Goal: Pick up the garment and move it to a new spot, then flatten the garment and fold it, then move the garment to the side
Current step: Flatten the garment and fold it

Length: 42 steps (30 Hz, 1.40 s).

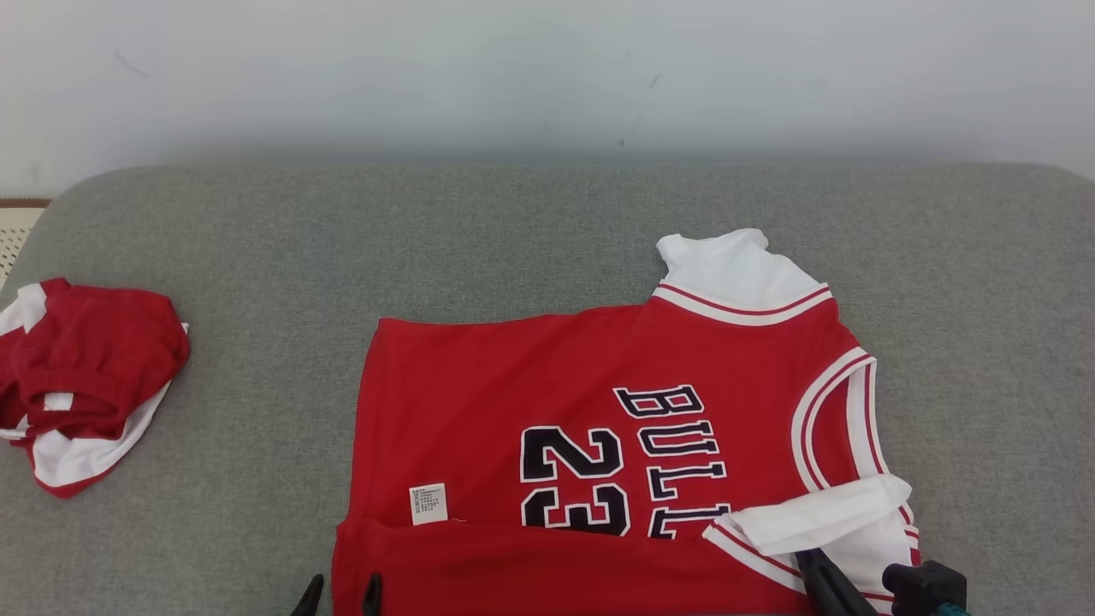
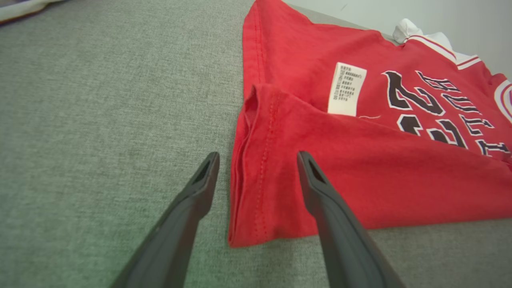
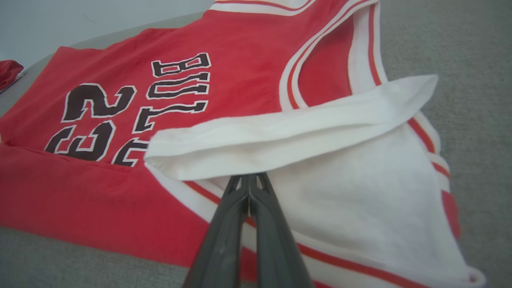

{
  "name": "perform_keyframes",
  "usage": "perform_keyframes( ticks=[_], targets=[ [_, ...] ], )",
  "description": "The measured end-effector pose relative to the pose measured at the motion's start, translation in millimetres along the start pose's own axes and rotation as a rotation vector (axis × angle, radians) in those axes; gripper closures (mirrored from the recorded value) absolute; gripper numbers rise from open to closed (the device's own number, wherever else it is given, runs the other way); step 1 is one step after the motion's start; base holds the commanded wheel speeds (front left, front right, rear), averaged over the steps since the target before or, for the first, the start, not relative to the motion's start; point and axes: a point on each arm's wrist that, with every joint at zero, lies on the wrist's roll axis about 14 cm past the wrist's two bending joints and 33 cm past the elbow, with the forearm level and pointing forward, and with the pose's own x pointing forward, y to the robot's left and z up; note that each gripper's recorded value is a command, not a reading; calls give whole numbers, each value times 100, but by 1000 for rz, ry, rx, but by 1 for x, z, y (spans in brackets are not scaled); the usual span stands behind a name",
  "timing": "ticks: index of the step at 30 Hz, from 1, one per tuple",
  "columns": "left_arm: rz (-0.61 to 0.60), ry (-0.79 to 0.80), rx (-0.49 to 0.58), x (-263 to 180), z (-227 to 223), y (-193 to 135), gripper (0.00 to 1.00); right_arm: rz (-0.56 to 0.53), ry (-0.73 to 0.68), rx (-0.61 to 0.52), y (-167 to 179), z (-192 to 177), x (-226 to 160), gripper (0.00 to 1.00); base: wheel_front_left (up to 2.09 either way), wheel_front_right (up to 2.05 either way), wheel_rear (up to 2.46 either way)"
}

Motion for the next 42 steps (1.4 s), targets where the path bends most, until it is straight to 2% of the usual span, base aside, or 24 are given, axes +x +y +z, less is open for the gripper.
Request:
perform_keyframes(
  ticks=[7,15,29,36,37,38,39,42],
  targets=[
    [3,-1,1,1,0,1,0,-19,17,7,-6,-5,2,100,0,0,0],
    [-8,-28,4,7,9,-3,0,-21,-21,-3,-12,13,21,100,0,0,0],
    [-5,-54,12,8,18,-2,0,-10,41,-39,-23,11,53,100,0,0,0],
    [-6,-81,28,9,27,-3,0,-7,-9,-39,-21,32,62,100,0,0,0],
    [-7,-84,31,9,28,-4,0,-15,-26,-38,-24,38,62,89,0,0,0],
    [-8,-89,32,11,30,-4,0,-23,-47,-39,-27,45,62,53,0,0,0],
    [-9,-95,33,12,32,-5,0,-32,-69,-40,-30,53,62,0,0,0,0],
    [-13,-114,34,20,41,-4,0,-58,-116,-52,-40,69,57,0,0,0,0]
  ],
)
